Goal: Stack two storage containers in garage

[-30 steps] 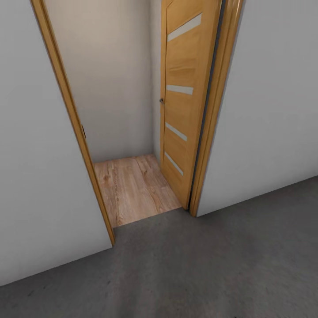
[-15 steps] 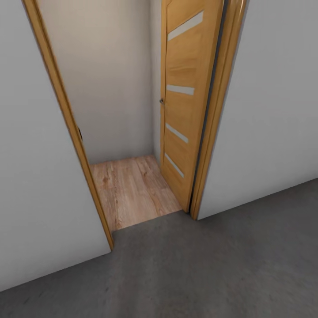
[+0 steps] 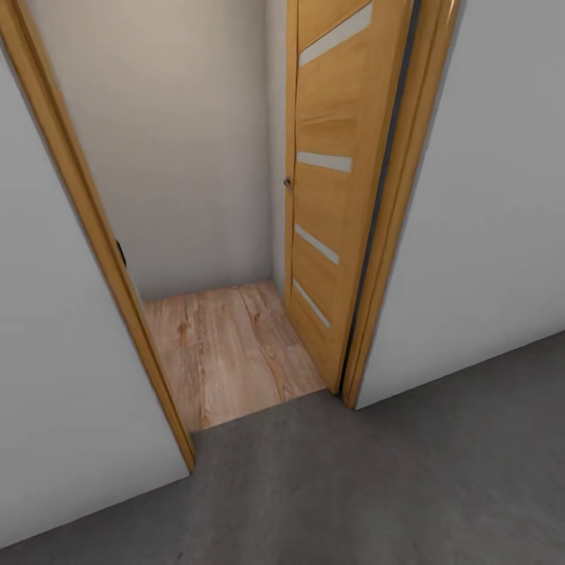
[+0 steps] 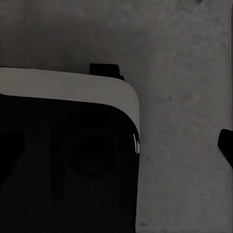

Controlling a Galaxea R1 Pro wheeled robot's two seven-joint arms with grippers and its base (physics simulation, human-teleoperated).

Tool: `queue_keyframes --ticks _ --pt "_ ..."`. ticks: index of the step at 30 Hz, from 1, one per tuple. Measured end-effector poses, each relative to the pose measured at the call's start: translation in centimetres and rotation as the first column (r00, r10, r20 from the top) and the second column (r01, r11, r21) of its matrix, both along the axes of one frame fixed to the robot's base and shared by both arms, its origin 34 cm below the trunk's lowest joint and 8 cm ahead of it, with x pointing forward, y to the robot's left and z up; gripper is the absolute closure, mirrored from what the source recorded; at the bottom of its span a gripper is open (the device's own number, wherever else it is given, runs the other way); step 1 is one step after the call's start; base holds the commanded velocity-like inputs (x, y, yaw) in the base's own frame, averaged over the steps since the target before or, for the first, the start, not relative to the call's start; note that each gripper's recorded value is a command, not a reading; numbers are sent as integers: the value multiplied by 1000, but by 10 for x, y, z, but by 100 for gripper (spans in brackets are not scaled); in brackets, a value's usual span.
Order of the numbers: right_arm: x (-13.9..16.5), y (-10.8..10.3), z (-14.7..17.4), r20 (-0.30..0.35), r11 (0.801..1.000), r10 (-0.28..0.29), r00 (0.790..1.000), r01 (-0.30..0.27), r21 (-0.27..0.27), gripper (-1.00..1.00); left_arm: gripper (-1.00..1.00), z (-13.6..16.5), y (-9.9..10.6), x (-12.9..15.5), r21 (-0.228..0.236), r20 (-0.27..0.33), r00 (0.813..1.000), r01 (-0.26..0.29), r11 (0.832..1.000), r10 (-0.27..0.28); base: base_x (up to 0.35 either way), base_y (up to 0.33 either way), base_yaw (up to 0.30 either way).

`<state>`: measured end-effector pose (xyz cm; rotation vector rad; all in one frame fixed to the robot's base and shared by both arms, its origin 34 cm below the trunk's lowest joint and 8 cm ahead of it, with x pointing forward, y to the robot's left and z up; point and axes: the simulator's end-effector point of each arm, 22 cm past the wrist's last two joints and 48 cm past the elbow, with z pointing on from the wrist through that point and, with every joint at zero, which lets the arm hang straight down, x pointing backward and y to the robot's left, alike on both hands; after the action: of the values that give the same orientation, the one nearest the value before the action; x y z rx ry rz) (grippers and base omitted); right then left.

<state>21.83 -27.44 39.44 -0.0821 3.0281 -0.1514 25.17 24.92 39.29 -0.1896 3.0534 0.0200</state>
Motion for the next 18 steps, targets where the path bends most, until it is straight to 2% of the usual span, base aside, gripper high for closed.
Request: queue_keyframes --ticks 8,18 --pt "0 1 0 -1 1000 -1 1000 1 1 -100 -100 0 0 1 0 2 1000 -1 1000 1 313 0 -3" --pt "0 0 0 -1 1000 -3 1000 3 0 -100 -100 0 -1 1 -1 2 1000 -3 1000 3 254 0 -140"
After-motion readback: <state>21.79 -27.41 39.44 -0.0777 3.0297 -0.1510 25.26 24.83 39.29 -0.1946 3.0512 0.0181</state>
